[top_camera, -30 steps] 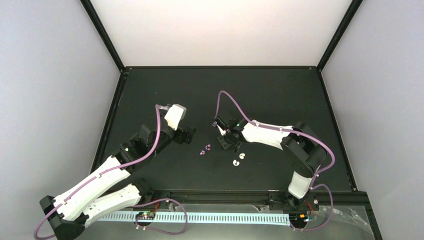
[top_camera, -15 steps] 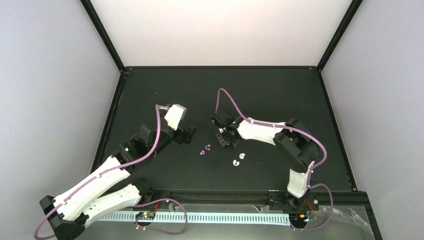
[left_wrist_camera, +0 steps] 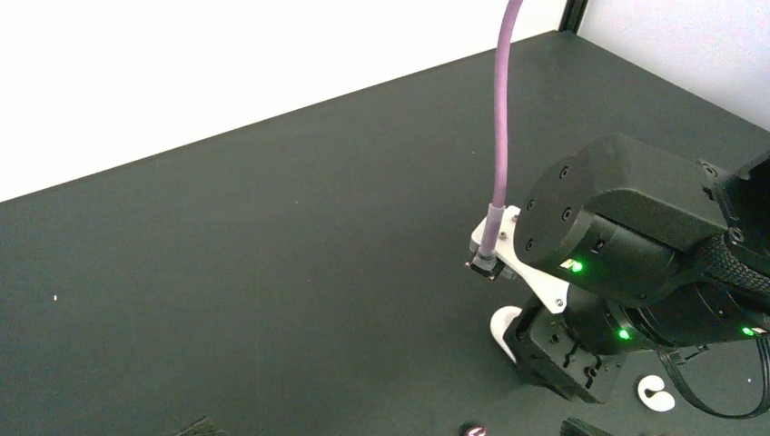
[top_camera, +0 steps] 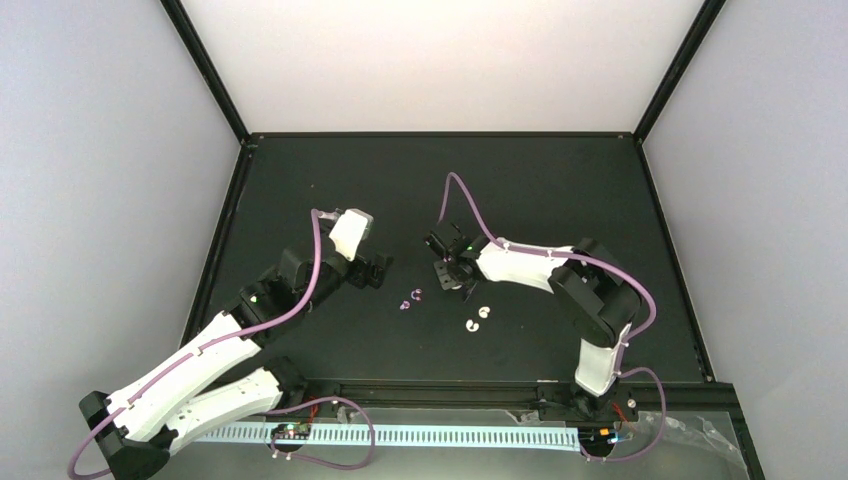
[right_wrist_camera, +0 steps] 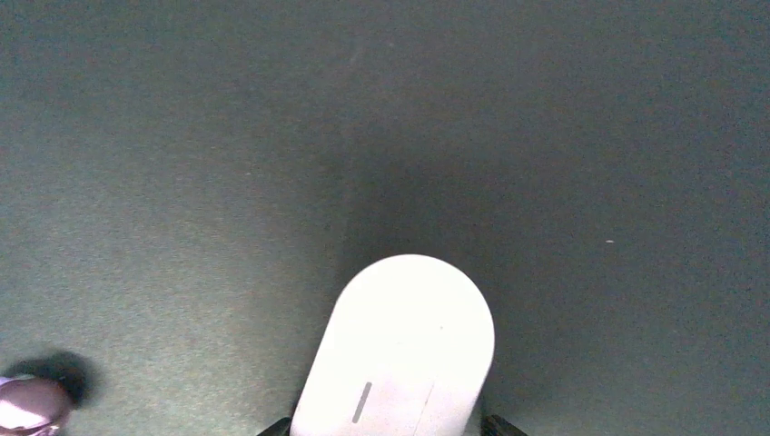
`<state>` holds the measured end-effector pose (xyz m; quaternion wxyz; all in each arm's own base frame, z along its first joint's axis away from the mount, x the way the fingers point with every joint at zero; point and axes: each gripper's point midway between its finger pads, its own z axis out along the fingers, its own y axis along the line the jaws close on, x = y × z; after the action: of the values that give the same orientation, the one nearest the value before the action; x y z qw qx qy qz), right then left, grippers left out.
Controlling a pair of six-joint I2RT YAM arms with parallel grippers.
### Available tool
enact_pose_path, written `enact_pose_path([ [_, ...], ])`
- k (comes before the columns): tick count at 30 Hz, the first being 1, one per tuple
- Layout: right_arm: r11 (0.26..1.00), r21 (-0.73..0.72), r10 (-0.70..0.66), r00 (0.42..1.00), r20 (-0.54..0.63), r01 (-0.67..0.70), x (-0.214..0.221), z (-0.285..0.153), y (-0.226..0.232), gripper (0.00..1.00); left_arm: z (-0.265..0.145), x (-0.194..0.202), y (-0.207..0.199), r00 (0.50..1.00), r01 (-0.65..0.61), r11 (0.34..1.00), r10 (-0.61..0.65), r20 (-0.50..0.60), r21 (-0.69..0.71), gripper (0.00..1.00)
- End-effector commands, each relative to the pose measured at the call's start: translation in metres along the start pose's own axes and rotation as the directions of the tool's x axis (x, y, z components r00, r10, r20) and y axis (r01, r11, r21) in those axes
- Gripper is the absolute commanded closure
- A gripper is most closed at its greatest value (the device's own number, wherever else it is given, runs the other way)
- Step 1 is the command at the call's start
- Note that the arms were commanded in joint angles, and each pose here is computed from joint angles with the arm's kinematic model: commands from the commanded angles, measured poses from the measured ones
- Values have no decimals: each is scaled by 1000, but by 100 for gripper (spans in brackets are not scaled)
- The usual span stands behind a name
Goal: Insert the wireless bluetooth earbuds into the charging case
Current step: Pick up the charging case at the center of the board.
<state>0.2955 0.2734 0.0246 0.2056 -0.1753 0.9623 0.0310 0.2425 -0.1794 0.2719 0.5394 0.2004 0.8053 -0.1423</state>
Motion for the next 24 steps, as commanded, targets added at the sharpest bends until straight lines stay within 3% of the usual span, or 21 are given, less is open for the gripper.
enact_pose_path([
  [1, 989, 145, -29, 998, -48, 36, 23, 5, -34, 47, -3, -3, 0, 1000, -10, 1000, 10, 4, 5, 1],
  [24, 994, -21, -104, 993, -57, 103, 10, 12, -7, 48, -2, -2, 1, 1000, -13, 1000, 13, 0, -1, 1],
])
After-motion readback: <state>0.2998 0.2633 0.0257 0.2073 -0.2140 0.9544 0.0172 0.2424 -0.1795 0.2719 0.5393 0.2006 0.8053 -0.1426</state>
